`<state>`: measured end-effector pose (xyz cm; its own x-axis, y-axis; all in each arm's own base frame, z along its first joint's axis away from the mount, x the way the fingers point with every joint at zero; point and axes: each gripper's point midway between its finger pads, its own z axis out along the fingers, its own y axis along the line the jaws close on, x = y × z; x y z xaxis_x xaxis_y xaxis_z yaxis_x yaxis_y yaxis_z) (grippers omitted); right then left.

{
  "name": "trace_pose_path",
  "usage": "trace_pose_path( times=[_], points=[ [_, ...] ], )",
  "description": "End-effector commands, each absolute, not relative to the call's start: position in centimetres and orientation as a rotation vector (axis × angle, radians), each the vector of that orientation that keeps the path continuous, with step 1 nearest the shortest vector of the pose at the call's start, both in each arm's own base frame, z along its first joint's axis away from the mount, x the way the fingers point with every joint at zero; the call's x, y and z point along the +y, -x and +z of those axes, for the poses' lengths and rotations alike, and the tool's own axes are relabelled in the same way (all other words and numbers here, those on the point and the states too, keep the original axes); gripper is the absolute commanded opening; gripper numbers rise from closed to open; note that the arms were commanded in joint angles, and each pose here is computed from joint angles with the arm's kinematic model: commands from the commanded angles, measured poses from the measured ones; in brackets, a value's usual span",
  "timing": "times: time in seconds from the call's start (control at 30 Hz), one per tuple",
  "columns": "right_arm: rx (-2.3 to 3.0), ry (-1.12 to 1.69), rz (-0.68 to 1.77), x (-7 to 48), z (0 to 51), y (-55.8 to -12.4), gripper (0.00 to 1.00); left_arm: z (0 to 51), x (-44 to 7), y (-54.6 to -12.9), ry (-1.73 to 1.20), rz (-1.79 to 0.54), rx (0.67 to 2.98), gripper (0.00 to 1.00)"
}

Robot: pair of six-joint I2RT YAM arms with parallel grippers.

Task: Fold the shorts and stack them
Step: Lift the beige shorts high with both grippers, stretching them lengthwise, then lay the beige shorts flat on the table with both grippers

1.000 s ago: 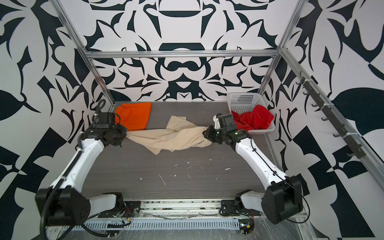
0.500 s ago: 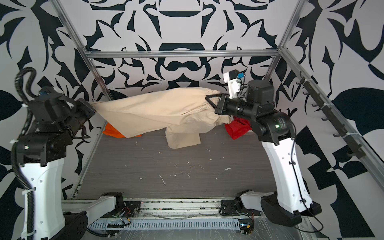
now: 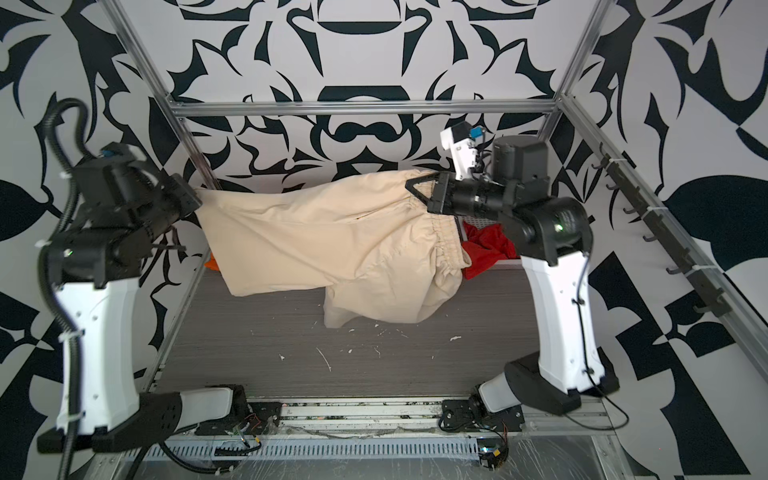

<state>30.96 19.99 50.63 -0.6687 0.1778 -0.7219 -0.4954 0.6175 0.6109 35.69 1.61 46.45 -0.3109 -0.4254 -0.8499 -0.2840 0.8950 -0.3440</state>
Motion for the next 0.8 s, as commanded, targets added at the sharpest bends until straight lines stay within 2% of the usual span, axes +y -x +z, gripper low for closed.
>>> trace_pose_path(
  times=[0.0,0.13,0.2,0.33,0.43,0.53,0.77],
  points=[
    [2.066,0.204,0.997,20.2,48.5,-37.9,0.0,45.6,1.0,-40.8,0.462,-0.162,1.923,0.0],
    [1.981,0.198,1.022,20.1,48.9,-44.4,0.0,47.6,0.6,-46.4,0.411,-0.181,1.85,0.0],
    [1.908,0.203,1.091,19.8,49.7,-46.5,0.0,49.8,0.2,-47.7,0.394,-0.218,1.807,0.0],
    [1.793,0.291,1.2,19.4,52.7,-45.7,0.0,54.2,-0.9,-46.2,0.347,-0.322,1.677,0.0],
    [1.825,0.351,1.176,19.4,51.2,-44.1,0.0,54.4,-1.6,-43.4,0.328,-0.399,1.585,0.0],
    [1.903,0.32,1.174,18.6,46.8,-43.3,0.0,49.8,-1.7,-41.3,0.359,-0.428,1.611,0.0],
    [2.316,0.128,1.286,17.6,28.4,-40.4,0.0,30.7,-1.4,-36.8,0.595,-0.418,1.962,0.0]
  ],
)
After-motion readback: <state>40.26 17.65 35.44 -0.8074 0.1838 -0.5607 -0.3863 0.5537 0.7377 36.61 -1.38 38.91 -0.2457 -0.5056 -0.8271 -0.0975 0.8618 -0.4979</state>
